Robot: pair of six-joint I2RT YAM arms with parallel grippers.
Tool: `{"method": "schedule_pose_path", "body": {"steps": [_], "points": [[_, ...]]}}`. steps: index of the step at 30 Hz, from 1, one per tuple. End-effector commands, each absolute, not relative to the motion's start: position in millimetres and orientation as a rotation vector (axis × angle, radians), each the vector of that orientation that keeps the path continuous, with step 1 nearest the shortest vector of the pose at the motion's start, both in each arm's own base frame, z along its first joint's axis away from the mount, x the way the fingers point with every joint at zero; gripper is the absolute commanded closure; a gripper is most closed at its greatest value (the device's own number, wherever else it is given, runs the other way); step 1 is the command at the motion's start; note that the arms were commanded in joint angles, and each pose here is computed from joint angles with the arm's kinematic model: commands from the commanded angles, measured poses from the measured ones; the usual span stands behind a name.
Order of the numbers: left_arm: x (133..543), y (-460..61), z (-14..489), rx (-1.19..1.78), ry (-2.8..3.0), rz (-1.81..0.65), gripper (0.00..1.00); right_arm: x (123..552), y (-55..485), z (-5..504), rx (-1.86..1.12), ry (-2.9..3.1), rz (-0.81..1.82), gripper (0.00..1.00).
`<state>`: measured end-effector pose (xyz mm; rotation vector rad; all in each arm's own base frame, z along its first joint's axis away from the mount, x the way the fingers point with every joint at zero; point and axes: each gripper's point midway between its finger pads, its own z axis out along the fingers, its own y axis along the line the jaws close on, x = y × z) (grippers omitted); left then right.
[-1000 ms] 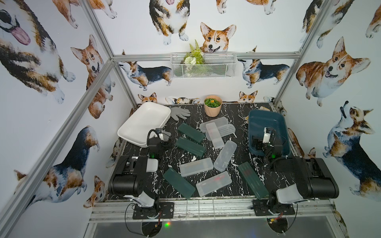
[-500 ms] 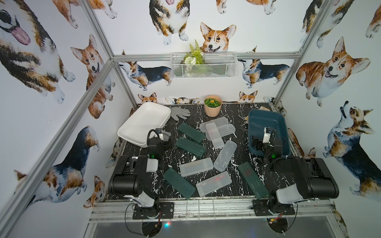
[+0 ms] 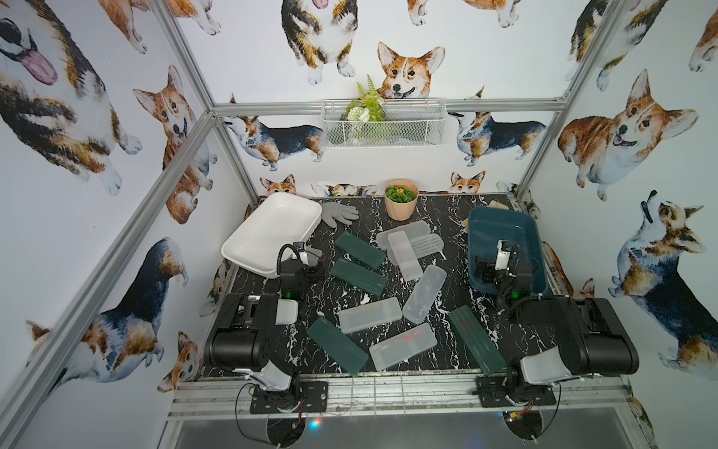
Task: Place the pencil cases by color into the storage box
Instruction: Pick up the pencil case from the center of the board.
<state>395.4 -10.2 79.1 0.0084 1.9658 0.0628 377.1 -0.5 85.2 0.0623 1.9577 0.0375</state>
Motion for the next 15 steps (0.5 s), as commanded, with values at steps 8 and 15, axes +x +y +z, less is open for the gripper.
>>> {"method": "schedule_pose_path", "body": {"steps": [8,15], "points": [[398.8,-10.4,89.2,0.017,1.923,0.068,0.00,378.4,-0.3,89.2,0.058,1.940,0.035,0.00],[398.8,-10.9,89.4,0.018,1.923,0.067,0.00,378.6,-0.6,89.3,0.058,1.940,0.034,0.00]]}}
